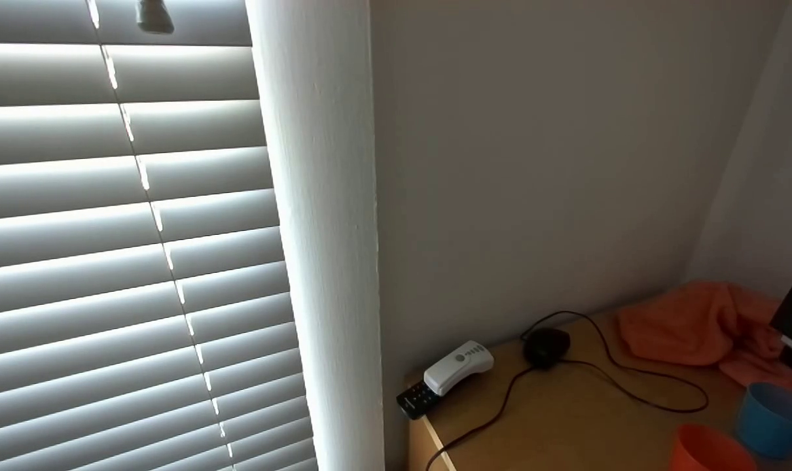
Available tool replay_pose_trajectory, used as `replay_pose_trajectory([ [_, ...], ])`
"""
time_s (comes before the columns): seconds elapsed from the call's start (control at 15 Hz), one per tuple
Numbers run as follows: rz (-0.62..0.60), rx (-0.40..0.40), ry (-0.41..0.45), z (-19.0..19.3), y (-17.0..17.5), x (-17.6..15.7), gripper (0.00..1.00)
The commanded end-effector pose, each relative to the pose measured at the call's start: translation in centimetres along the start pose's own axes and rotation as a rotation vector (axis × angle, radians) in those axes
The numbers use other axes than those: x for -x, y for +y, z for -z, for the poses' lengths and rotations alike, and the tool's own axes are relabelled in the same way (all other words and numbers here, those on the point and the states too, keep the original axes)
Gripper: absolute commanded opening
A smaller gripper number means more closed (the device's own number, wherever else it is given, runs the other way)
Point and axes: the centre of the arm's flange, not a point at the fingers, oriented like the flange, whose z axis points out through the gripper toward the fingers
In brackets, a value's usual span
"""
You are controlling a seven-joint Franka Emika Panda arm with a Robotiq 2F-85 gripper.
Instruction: Pick up the orange cup and put it in the pink cup
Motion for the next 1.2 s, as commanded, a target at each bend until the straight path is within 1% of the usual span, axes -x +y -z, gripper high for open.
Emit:
replay_pose_trajectory([
  [0.0,-0.014,-0.032,-0.016,-3.3,0.4,1.2,1.0],
  [0.07,-0.009,-0.012,-0.011,-1.5,0.2,0.6,1.0],
  [0.2,-0.01,-0.013,-0.021,-2.6,0.2,0.9,1.0],
  [0.33,-0.009,-0.012,-0.026,-2.8,0.2,0.9,1.0],
  [0.4,0.006,-0.029,-0.045,-3.2,0.2,0.8,1.0],
  [0.47,0.037,-0.084,-0.09,-4.4,-0.1,0.6,1.0],
  [0.6,0.109,-0.134,-0.131,-6.4,-0.7,0.8,1.0],
  [0.67,0.129,-0.169,-0.146,-7.0,-1.0,0.9,1.0],
  [0.73,0.132,-0.185,-0.153,-7.8,-1.0,0.8,1.0],
  [0.93,0.147,-0.211,-0.183,-9.4,-1.0,0.8,1.0],
  [1.13,0.143,-0.188,-0.199,-10.8,-1.0,0.6,1.0],
])
